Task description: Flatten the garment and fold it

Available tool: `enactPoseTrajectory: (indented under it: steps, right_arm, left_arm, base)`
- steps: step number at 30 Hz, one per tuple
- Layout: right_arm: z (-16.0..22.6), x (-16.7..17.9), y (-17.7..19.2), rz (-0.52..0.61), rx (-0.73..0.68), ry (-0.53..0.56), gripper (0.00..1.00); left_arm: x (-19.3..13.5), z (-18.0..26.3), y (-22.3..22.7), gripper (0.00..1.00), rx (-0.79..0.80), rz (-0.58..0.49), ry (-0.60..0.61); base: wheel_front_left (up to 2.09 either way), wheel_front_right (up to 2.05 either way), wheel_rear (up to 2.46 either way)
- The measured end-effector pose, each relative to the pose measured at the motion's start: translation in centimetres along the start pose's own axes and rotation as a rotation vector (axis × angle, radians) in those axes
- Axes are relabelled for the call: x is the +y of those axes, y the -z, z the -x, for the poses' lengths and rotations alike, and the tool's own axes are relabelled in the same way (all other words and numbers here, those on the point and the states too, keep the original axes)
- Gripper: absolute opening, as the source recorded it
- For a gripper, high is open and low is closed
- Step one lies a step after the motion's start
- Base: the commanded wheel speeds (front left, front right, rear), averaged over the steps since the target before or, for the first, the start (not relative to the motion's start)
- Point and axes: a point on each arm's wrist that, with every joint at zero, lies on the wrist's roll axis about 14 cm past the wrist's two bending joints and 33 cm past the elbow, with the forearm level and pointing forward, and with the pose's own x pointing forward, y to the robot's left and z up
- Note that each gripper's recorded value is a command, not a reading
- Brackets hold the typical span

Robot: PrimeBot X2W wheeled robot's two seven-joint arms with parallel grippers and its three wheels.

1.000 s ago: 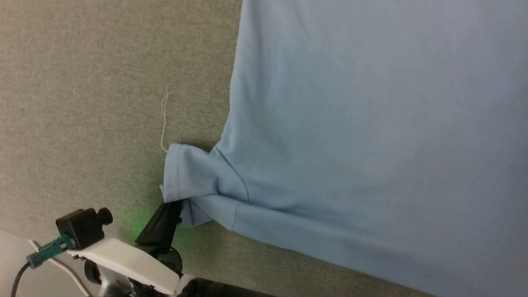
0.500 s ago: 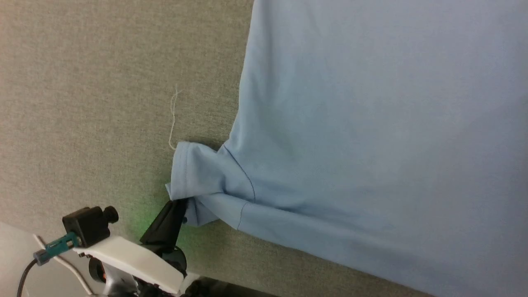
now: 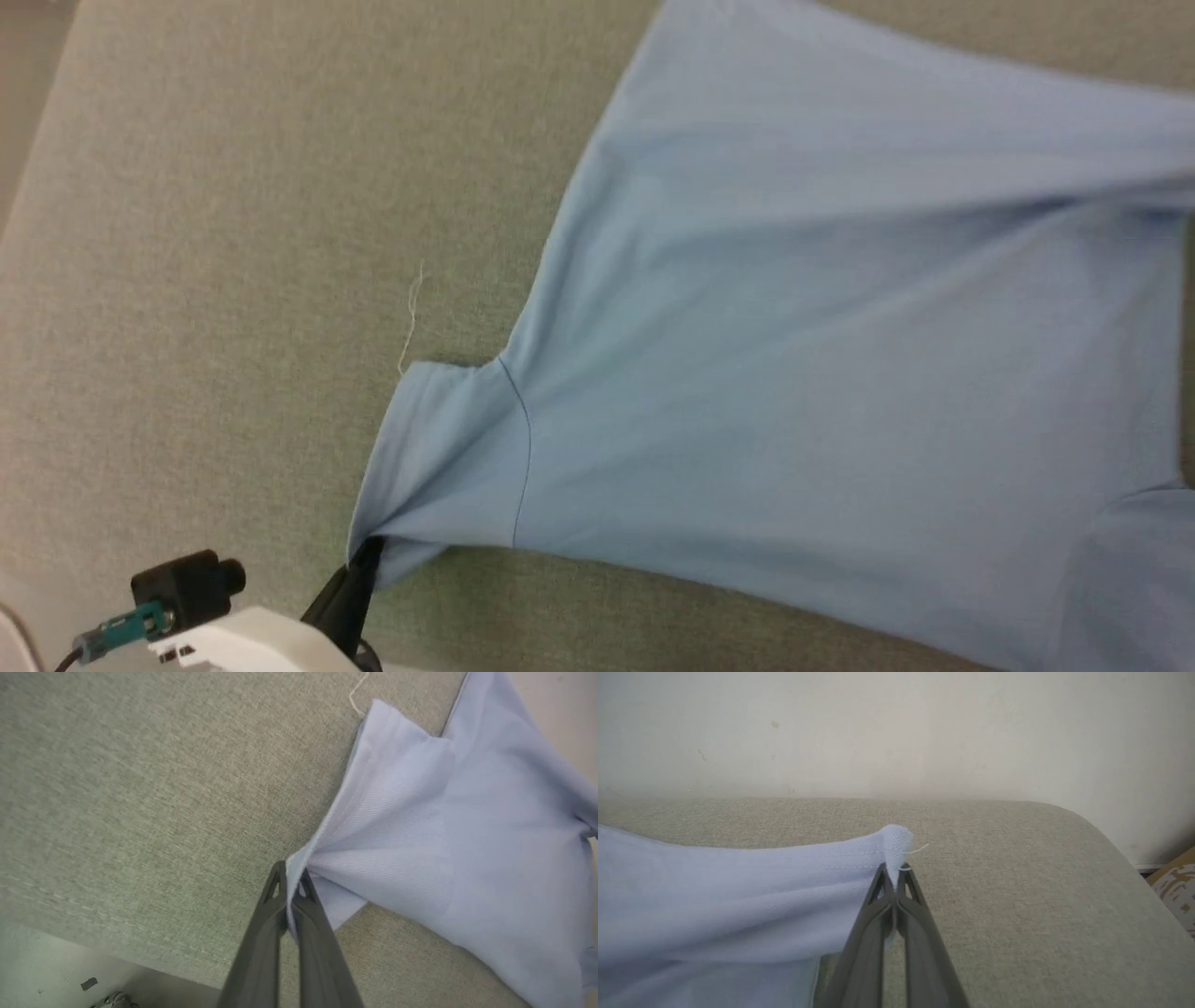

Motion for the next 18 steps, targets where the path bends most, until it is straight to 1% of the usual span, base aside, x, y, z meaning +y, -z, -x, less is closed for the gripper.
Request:
enactPoseTrajectory:
  steps: [5, 10, 13, 18]
  right_arm:
    - [6.0, -4.5, 0.9, -0.018, 0.033, 0.109, 0.0]
    - [11.4, -6.7, 3.5, -0.086, 0.148, 0.185, 0.0]
    - [14.4, -8.0, 6.0, -0.134, 0.265, 0.231, 0.0]
    - [19.0, -9.2, 11.0, -0.223, 0.527, 0.285, 0.0]
  left_arm:
    - [-1.0, 1.8, -0.6, 0.0, -0.031, -0.009, 0.048]
    - [-2.0, 2.9, -1.1, 0.0, -0.057, -0.025, 0.097]
    - [-3.0, 2.9, -1.3, 0.0, -0.057, -0.043, 0.132]
    - [-4.7, 2.9, -1.6, 0.0, -0.059, -0.065, 0.186]
  base:
    - [0.0, 0.0, 0.0]
    - [0.0, 0.0, 0.0]
    - [0.0, 0.0, 0.0]
    - [0.0, 0.0, 0.0]
